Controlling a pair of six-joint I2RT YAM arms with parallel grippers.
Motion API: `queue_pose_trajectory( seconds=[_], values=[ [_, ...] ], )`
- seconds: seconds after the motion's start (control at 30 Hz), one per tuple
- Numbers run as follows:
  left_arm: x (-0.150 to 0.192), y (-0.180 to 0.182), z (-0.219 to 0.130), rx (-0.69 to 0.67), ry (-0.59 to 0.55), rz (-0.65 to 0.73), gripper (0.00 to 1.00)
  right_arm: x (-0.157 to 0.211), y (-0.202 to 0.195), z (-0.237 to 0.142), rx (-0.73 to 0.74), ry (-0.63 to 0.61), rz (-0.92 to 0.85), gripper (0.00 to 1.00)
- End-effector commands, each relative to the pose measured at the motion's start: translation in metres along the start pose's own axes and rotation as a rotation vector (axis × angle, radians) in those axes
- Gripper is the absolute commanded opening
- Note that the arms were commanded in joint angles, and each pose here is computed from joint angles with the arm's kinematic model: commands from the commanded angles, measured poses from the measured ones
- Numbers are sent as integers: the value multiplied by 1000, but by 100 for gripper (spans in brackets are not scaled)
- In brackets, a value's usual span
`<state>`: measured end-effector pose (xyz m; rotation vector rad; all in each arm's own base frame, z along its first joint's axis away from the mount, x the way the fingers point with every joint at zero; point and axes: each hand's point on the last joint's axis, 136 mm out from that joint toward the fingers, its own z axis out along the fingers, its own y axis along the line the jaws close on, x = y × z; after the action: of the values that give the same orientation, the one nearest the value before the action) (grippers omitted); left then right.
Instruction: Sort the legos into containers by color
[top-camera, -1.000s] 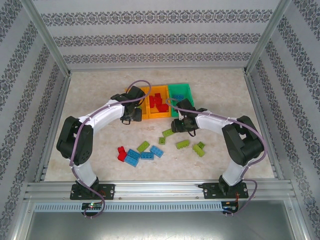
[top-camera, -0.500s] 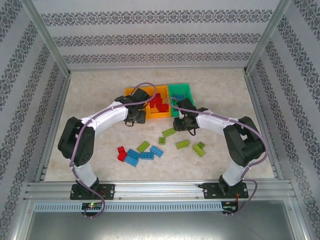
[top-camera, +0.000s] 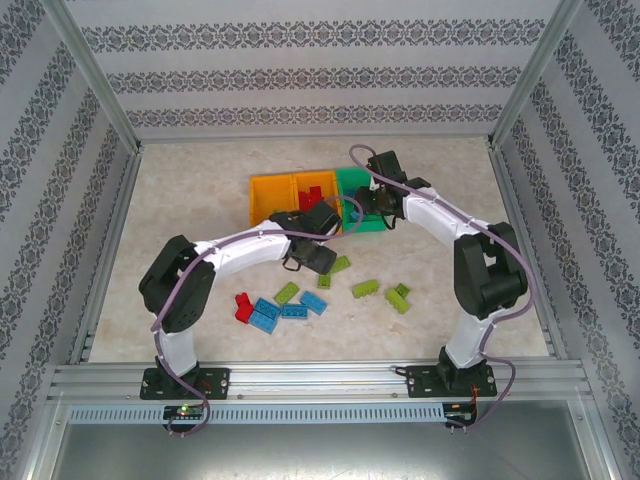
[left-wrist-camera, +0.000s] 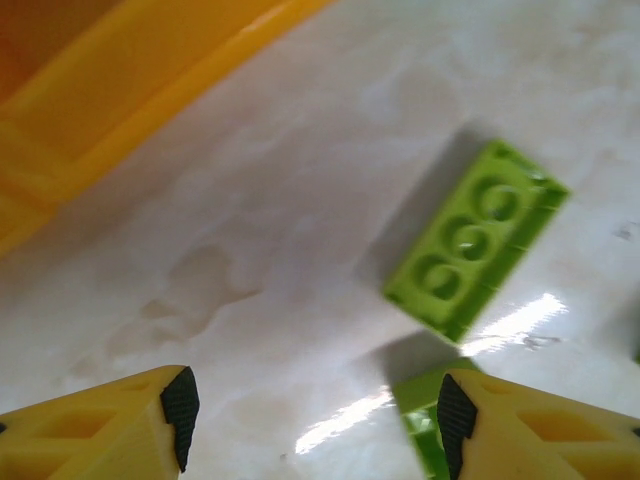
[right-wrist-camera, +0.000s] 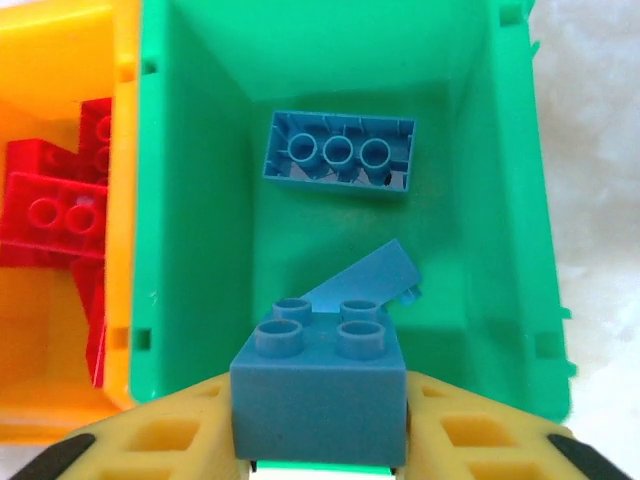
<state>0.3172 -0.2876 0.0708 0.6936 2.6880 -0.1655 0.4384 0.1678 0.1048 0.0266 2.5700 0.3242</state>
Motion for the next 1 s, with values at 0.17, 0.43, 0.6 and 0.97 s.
queue_pose_trajectory(
  seconds=[0.17,0.43,0.6,0.97],
  values=[
    [-27,-36,13,102,-77,170,70,-8,-11,14,36,15,85,61],
    [-27,-47,31,130,-63,241,72,-12,-14,-26,23,-64,116,73],
    [-21,-48,40,124,-30,287,70,-4,-34,-54,41,-103,152,75],
    [-22,-51,62,128,4,346,51,39,-89,-77,109,-69,231,78]
  ],
)
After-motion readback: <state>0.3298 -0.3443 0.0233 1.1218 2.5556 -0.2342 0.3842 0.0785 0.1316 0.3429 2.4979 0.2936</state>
